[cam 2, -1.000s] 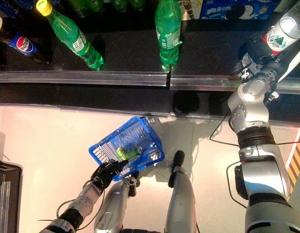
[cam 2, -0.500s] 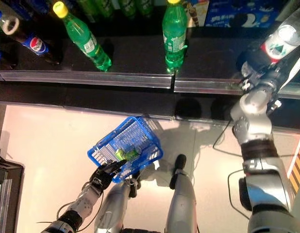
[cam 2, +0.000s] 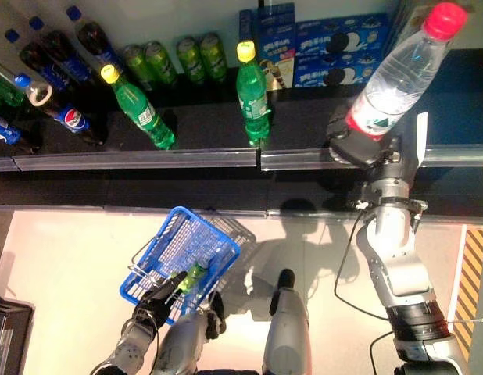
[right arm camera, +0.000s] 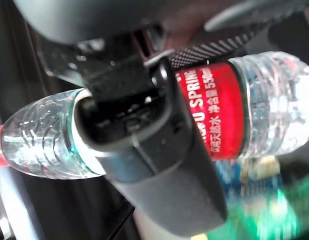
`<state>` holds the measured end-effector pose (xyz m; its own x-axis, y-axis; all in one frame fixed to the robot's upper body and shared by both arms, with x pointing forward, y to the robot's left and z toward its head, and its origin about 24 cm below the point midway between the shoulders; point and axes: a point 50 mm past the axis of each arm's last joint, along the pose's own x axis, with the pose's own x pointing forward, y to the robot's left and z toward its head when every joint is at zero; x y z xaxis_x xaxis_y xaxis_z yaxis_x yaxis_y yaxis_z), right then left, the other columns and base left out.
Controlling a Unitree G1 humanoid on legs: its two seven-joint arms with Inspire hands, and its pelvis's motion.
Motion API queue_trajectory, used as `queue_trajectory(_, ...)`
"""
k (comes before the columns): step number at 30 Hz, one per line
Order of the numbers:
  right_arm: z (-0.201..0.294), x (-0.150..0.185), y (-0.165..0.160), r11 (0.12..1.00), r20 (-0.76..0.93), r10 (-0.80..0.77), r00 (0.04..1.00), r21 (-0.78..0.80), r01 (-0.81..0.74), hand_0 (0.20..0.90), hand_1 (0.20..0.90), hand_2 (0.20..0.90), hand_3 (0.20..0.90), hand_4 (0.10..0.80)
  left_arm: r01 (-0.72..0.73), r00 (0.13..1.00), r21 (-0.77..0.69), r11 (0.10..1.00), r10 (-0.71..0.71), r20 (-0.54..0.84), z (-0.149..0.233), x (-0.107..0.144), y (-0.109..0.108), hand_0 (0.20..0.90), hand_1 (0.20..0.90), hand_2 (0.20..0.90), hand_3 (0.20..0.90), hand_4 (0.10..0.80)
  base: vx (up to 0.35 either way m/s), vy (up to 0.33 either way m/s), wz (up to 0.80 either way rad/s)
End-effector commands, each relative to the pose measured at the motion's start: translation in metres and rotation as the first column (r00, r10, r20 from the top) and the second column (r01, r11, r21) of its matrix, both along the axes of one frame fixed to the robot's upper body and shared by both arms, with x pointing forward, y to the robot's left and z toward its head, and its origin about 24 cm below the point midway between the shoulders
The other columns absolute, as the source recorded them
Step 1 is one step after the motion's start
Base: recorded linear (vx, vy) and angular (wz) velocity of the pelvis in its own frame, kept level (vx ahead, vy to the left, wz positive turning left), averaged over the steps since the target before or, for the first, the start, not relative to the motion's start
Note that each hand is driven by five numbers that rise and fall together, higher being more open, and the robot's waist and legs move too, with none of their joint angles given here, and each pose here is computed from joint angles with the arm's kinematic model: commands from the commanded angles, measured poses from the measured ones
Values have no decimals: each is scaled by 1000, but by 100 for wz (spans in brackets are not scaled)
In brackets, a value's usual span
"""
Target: Pick up the drink and place into the basket.
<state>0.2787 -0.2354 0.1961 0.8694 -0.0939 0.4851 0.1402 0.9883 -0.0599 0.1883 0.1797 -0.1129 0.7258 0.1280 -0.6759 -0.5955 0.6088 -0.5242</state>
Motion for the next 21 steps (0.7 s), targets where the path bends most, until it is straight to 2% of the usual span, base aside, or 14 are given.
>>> queue_trajectory(1, 72, -34, 37, 963, 413, 268, 870, -77, -260, 300, 300, 300, 200, 100, -116, 978, 245, 962, 68, 195, 32, -10, 72, 300, 300, 300, 200, 100, 42, 7, 0)
queue_trajectory(3, 64, -38, 51, 926, 378, 374, 847, -97, -365, 300, 300, 300, 200, 100, -117, 971, 253, 960, 58, 230, 39, -7, 72, 300, 300, 300, 200, 100, 54, 5, 8)
queue_trajectory(6, 58, -39, 60, 889, 345, 453, 822, -100, -448, 300, 300, 300, 200, 100, -102, 968, 299, 949, 25, 251, 45, -5, 73, 300, 300, 300, 200, 100, 28, 7, 9)
queue_trajectory(7, 52, -41, 70, 844, 303, 531, 791, -101, -527, 300, 300, 300, 200, 100, -82, 958, 351, 933, -23, 285, 56, 0, 73, 300, 300, 300, 200, 100, 4, 7, 17)
queue_trajectory(10, 44, -43, 84, 775, 247, 624, 741, -79, -627, 300, 300, 300, 200, 100, -80, 937, 382, 921, -61, 344, 71, 8, 71, 300, 300, 300, 200, 100, 9, 15, 24)
queue_trajectory(13, 39, -44, 93, 740, 227, 663, 713, -59, -670, 300, 300, 300, 200, 100, -76, 923, 392, 917, -84, 375, 80, 12, 69, 300, 300, 300, 200, 100, 2, -4, 6)
queue_trajectory(16, 37, -47, 114, 702, 229, 702, 675, -64, -709, 300, 300, 300, 200, 100, -61, 873, 418, 907, -154, 464, 106, 26, 64, 300, 300, 300, 200, 100, -13, -25, 18)
queue_trajectory(21, 28, -45, 131, 684, 180, 720, 670, -22, -729, 300, 300, 300, 200, 100, -31, 799, 416, 909, -228, 557, 132, 31, 56, 300, 300, 300, 200, 100, -8, 7, 35)
